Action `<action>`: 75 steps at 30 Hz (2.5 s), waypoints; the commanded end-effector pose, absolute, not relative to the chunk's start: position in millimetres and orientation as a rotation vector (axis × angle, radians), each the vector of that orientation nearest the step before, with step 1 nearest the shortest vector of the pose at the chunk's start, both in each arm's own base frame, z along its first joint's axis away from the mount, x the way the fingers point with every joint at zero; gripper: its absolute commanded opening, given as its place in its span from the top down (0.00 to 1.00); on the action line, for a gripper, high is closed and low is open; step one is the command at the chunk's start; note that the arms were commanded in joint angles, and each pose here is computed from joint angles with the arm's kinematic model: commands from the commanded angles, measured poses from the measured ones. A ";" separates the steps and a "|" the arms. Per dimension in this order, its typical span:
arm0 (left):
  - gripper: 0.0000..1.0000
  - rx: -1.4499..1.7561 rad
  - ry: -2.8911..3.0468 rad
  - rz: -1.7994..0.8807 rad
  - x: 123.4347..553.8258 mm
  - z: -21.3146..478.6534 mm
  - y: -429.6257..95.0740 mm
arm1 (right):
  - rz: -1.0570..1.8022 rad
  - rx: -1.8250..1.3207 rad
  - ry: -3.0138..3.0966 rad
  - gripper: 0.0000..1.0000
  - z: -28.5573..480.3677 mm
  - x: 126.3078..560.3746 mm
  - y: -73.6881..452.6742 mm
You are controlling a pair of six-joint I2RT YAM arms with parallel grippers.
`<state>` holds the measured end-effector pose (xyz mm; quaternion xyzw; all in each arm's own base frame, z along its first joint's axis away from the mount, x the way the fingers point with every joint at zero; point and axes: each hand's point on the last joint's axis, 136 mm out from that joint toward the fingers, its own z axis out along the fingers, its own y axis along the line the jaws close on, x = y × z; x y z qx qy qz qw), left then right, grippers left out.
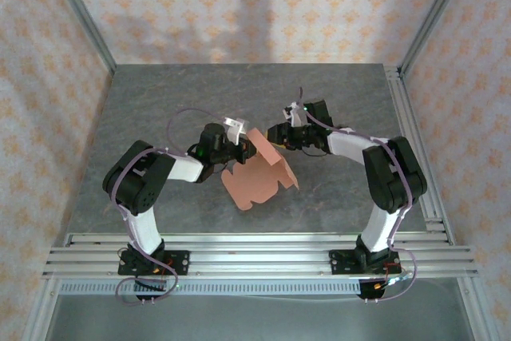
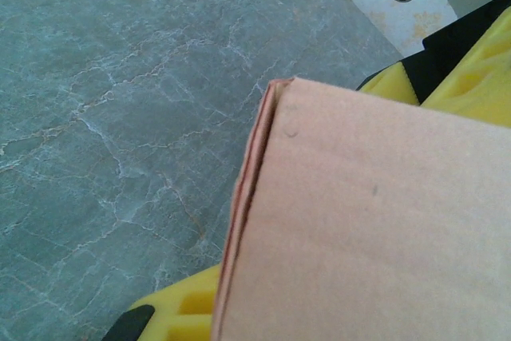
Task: Fold the paper box
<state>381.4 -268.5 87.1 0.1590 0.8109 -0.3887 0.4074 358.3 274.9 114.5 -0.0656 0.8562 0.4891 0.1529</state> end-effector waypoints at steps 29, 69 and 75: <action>1.00 0.291 1.910 -0.947 404.8 140.5 -268.6 | 1.337 0.026 2.385 0.45 134.6 379.7 237.8; 1.00 -0.211 1.761 -1.317 442.1 219.9 -253.3 | 1.524 0.155 1.758 0.35 282.0 345.5 200.3; 1.00 -0.207 1.767 -1.322 445.8 216.0 -255.6 | 1.543 0.069 1.733 0.34 294.4 337.3 214.6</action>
